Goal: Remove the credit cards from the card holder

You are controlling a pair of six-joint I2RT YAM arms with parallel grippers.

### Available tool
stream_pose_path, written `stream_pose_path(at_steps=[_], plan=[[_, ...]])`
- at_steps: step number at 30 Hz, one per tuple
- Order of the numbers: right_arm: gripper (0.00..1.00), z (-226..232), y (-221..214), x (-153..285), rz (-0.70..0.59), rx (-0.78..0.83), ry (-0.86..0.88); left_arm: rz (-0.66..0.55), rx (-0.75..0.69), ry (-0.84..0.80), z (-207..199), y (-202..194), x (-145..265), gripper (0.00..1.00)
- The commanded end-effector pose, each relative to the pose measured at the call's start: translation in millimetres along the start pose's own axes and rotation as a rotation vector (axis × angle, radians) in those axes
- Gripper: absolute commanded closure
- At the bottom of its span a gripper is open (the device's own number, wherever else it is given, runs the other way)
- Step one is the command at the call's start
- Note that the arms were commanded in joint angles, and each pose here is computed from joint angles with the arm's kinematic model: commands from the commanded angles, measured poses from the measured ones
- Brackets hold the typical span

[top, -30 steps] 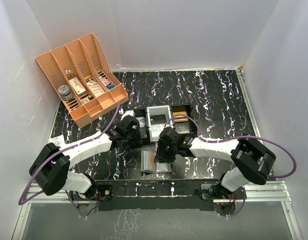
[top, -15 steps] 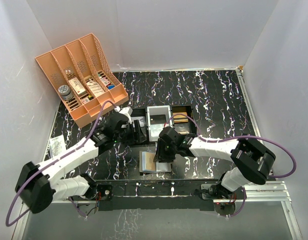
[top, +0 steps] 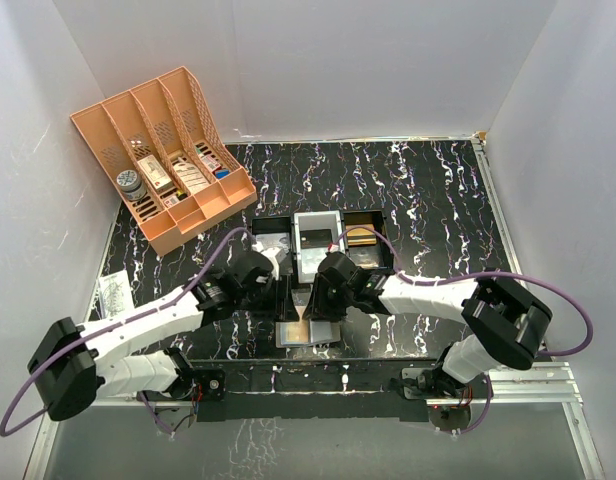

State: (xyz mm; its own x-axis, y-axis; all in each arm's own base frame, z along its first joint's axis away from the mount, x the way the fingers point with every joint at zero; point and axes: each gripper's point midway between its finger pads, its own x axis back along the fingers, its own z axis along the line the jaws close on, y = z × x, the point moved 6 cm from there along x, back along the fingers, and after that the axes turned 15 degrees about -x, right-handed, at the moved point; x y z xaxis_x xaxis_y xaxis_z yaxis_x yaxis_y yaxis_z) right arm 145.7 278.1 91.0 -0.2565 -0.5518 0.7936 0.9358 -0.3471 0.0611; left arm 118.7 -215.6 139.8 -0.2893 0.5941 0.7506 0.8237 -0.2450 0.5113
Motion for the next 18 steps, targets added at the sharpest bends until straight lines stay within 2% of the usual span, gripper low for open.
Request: stream_pose_path(at_steps=[1,8,13,18], plan=[[0.74,15,6,4,-0.049,-0.029,0.086,0.071,-0.007,0.030,-2,-9,-10,0.61],[0.77,7,2,0,-0.031,-0.046,0.082,0.119,0.023,0.082,13,-31,-27,0.66],[0.78,-8,-2,-5,-0.023,-0.087,0.055,0.207,0.035,0.166,26,-46,-32,0.70],[0.78,-9,-3,-8,-0.019,-0.104,0.084,0.228,0.023,0.165,27,-51,-36,0.76]])
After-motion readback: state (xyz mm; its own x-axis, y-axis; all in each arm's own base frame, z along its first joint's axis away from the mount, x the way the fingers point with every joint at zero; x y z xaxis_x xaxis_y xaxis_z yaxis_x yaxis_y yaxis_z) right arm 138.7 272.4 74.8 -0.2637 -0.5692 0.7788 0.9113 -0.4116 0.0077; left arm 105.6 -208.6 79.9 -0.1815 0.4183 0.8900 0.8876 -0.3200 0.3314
